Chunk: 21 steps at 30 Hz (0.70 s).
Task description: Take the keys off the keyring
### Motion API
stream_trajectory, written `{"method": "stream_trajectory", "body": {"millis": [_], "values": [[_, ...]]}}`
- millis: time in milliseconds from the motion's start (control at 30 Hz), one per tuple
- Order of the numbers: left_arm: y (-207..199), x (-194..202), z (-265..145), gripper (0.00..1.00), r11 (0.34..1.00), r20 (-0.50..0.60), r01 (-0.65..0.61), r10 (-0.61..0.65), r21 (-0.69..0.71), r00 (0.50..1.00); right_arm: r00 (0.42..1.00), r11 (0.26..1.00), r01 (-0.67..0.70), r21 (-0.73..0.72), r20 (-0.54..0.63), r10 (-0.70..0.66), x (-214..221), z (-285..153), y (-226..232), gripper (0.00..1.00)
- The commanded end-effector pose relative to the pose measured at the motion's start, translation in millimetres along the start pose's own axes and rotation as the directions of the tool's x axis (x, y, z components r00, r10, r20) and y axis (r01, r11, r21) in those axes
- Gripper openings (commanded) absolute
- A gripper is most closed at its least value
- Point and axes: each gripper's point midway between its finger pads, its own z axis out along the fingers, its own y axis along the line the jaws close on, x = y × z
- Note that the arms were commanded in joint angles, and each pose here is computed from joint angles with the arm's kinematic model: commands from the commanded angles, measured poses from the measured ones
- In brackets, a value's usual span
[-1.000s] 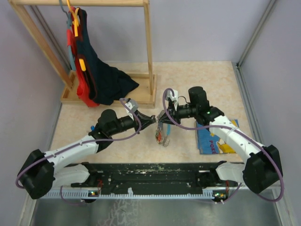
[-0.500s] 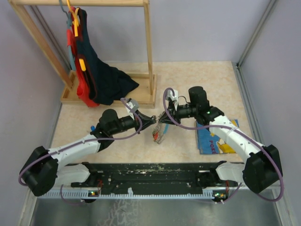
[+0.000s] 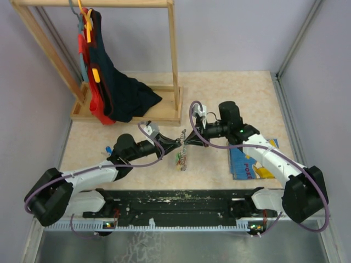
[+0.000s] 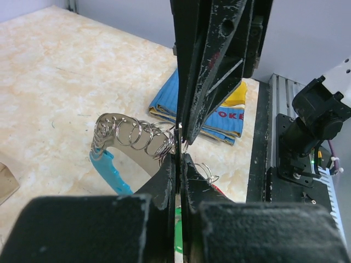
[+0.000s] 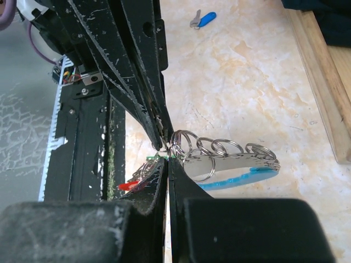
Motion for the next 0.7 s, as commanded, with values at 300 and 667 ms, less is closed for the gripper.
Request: {"method": "stream_trajectory", "body": {"millis": [300,667], "values": [[-5,-19,-11,0.0,0.997,0.168,-0.076,0.073,0.011,0.983,0.998,0.999,0.046,-0.006,0.046,-0.045,-13,2,-5,0.0],[-13,-60,-8,0.0,0.996,0.179,-0.087,0.082,0.022,0.98,0.997,0.994,0.08,-0.077,-0.003,-0.08,1,12,7,0.0]]}}
